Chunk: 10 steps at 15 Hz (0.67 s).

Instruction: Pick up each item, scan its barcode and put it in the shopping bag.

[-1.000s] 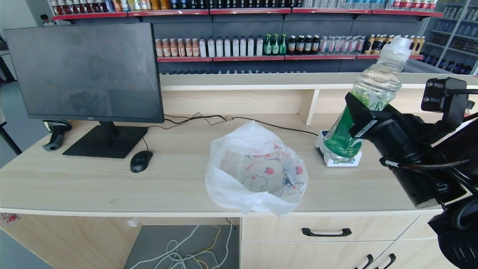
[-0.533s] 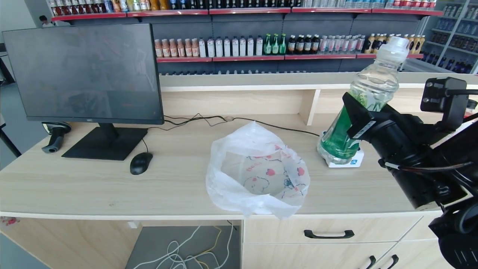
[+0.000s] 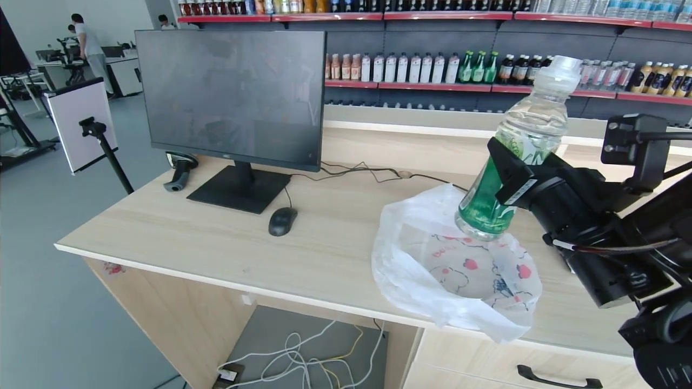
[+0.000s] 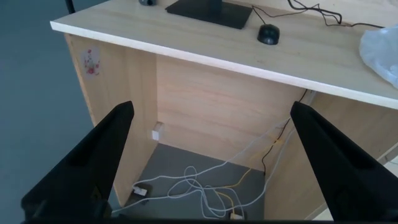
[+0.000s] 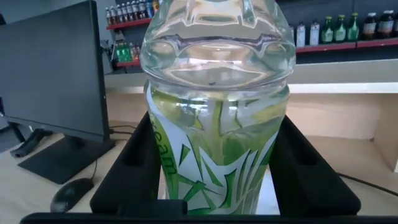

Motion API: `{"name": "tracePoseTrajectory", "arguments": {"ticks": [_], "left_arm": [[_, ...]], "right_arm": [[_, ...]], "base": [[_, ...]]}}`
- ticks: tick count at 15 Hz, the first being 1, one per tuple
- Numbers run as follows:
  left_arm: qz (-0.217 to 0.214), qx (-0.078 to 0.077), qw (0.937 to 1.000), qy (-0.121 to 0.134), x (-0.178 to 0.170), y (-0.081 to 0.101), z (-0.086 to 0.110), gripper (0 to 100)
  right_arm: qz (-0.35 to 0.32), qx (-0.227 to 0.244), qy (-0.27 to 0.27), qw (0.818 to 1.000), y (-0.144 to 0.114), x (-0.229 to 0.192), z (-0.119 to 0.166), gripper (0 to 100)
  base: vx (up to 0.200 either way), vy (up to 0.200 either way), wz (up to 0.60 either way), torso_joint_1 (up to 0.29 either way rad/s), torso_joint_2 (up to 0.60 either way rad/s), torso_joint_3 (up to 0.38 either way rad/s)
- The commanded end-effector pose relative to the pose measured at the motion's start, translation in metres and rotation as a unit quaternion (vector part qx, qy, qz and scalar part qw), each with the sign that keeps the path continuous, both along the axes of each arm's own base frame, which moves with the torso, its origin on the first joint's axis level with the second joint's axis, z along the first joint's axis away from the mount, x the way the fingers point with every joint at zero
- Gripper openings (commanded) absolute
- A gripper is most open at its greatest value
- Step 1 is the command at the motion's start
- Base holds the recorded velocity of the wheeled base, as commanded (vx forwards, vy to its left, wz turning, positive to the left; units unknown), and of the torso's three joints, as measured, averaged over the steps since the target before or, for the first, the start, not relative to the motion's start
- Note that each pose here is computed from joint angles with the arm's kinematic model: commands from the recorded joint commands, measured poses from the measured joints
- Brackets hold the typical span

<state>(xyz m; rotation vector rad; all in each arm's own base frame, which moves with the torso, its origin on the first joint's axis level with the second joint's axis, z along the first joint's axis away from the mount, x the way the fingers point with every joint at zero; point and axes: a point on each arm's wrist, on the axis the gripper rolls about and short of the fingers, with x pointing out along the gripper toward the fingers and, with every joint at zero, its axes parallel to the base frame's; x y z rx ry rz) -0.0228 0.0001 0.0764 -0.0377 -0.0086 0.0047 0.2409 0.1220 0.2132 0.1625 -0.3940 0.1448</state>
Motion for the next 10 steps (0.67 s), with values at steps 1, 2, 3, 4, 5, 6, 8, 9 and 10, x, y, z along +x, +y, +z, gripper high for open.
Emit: {"name": "tracePoseTrajectory", "arguments": {"ticks": [1,2,3,4,5,6,8,9,10], "left_arm": [[0.001,0.000,1.0000,0.000,0.000,0.000,0.000,100],[0.001,0.000,1.0000,0.000,0.000,0.000,0.000,100],[0.001,0.000,1.0000,0.000,0.000,0.000,0.000,100],[0.001,0.000,1.0000,0.000,0.000,0.000,0.000,100],[0.001,0.000,1.0000,0.000,0.000,0.000,0.000,100],[0.000,0.000,1.0000,0.000,0.000,0.000,0.000,100],[0.001,0.000,1.0000,0.000,0.000,0.000,0.000,100],[0.001,0.000,1.0000,0.000,0.000,0.000,0.000,100],[0.001,0.000,1.0000,0.000,0.000,0.000,0.000,100]], "right_arm": [[0.001,-0.001,0.001,1.000,0.001,0.000,-0.001,0],[0.006,-0.001,0.001,1.000,0.004,-0.002,-0.001,0],[0.011,-0.001,0.001,1.000,0.006,-0.003,-0.001,0],[0.016,-0.003,0.004,1.000,0.008,-0.004,-0.003,0],[0.017,-0.007,0.011,1.000,0.010,-0.003,-0.007,0],[0.018,-0.012,0.020,1.000,0.012,0.000,-0.012,0],[0.018,-0.031,0.045,0.998,0.015,0.004,-0.028,0],[0.018,-0.041,0.052,0.998,0.019,0.009,-0.034,0],[0.017,-0.047,0.058,0.997,0.023,0.016,-0.039,0]], "base": [[0.000,0.000,0.00,0.000,0.00,0.000],[0.000,0.000,0.00,0.000,0.00,0.000],[0.000,0.000,0.00,0.000,0.00,0.000],[0.000,0.000,0.00,0.000,0.00,0.000],[0.000,0.000,0.00,0.000,0.00,0.000],[0.000,0.000,0.00,0.000,0.00,0.000],[0.000,0.000,0.00,0.000,0.00,0.000],[0.000,0.000,0.00,0.000,0.00,0.000],[0.000,0.000,0.00,0.000,0.00,0.000]]}}
